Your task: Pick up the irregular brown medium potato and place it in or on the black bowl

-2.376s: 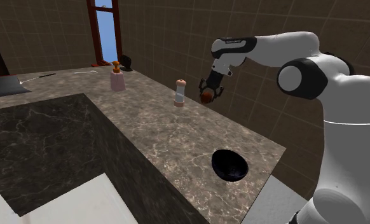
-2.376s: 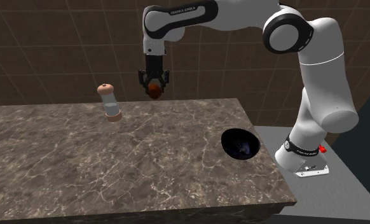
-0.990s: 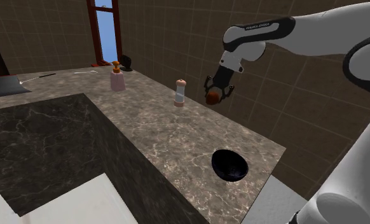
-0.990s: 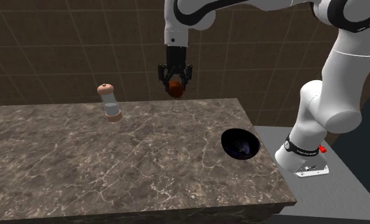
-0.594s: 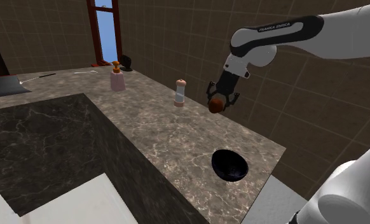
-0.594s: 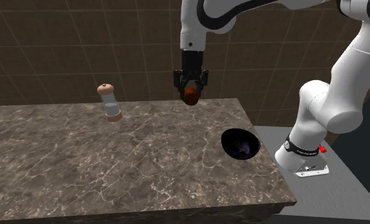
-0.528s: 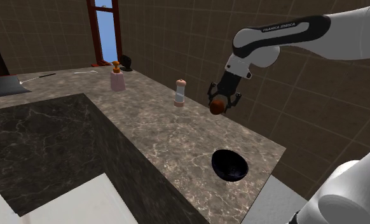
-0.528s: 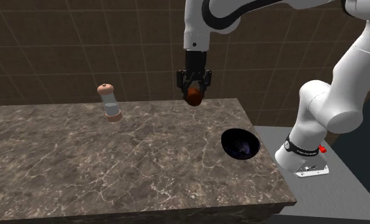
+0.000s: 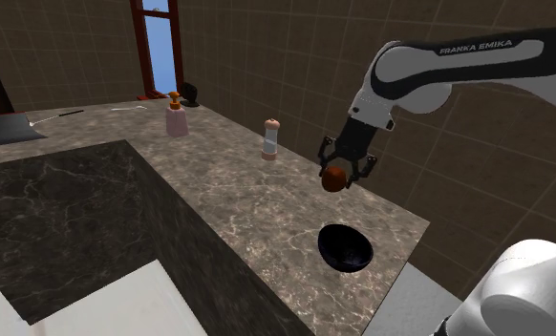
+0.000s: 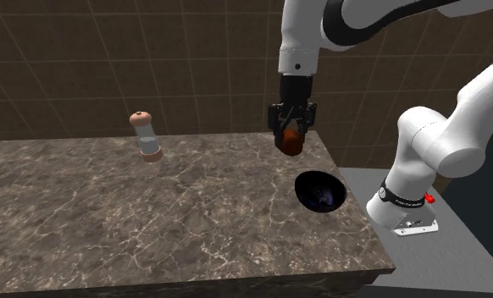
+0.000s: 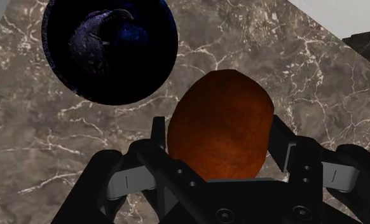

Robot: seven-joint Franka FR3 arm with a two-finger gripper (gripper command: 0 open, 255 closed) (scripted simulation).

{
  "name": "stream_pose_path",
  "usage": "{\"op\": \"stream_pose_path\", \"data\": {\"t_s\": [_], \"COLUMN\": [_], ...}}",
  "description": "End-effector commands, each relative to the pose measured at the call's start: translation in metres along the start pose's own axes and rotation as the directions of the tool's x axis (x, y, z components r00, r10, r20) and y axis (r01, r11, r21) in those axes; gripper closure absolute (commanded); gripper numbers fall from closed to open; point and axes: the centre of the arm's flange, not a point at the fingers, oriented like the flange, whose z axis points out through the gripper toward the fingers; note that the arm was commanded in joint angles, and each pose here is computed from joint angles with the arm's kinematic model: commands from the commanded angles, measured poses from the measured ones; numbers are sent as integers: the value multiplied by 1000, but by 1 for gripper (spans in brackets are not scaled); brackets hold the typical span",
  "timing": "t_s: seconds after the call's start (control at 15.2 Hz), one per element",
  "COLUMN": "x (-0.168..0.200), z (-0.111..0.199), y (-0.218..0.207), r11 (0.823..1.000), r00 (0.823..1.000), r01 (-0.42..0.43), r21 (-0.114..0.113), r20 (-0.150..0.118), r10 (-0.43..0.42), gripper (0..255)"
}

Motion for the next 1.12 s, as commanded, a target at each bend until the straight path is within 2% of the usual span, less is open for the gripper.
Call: {"op": "stream_pose_path", "data": {"t_s": [0.0, 0.4, 1.06], "x": [-24, -92, -79], "z": [5, 17, 67], "y": [9, 33, 44], "r11": [1000, 1000, 1000], "r00": [1000, 1000, 1000], "r01": [-1, -1, -1], "r21": [0, 0, 0], "r20": [-1, -1, -1], "r10": [1, 1, 1], "gripper": [255, 255, 255]}}
